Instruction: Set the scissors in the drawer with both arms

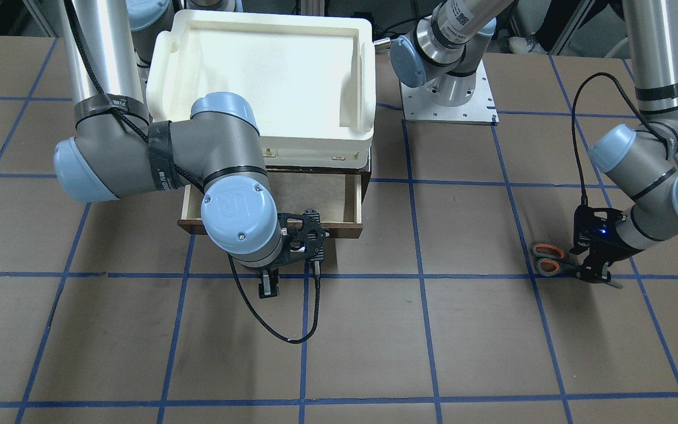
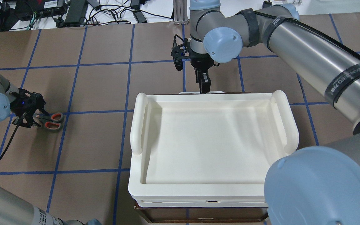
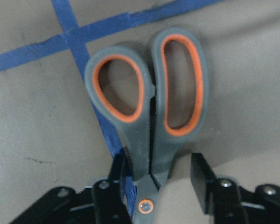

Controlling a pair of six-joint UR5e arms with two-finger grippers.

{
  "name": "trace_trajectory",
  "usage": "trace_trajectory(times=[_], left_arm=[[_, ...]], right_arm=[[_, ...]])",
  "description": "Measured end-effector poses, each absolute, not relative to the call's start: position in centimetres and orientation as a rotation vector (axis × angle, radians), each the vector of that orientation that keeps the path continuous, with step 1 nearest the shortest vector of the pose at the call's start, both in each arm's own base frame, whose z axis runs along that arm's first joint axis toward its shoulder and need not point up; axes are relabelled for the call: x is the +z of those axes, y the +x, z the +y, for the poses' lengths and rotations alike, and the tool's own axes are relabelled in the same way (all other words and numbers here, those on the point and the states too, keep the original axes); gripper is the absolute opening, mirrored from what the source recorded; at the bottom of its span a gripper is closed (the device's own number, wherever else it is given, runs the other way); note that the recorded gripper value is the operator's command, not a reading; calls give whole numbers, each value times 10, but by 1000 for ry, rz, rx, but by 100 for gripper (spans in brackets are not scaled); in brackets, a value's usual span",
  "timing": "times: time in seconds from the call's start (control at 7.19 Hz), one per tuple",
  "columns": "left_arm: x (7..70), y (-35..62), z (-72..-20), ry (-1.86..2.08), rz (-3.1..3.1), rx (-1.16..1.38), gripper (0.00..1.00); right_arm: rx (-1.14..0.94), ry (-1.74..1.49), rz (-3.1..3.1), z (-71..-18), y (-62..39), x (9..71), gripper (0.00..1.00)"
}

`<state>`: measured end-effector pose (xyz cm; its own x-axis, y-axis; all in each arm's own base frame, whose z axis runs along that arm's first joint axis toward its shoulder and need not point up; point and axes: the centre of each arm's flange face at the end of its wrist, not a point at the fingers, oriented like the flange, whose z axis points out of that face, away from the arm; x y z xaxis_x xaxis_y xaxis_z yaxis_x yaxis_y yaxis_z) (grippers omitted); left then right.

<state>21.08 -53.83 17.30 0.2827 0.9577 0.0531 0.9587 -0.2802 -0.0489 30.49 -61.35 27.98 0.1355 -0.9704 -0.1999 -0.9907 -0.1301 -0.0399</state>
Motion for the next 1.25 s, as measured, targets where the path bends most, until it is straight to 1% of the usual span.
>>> trace_trajectory(times=[0.28, 0.42, 0.56, 0.97, 1.25], left_arm=[[174, 211, -538, -2466, -1832, -24, 19], [174, 211, -538, -2468, -1831, -23, 11], [177, 212, -539, -2474, -1833, -23, 7], [200, 213, -542, -2516, -1854, -29, 0], [216, 215, -546, -2541, -1869, -31, 0]], right_arm=[[163, -2247, 1966, -623, 303, 281, 71], [153, -2253, 1966, -626, 304, 282, 71], [142, -2261, 1964, -628, 304, 282, 71], [118, -2280, 1960, -634, 306, 283, 69], [105, -2307, 1936, -639, 306, 284, 67]])
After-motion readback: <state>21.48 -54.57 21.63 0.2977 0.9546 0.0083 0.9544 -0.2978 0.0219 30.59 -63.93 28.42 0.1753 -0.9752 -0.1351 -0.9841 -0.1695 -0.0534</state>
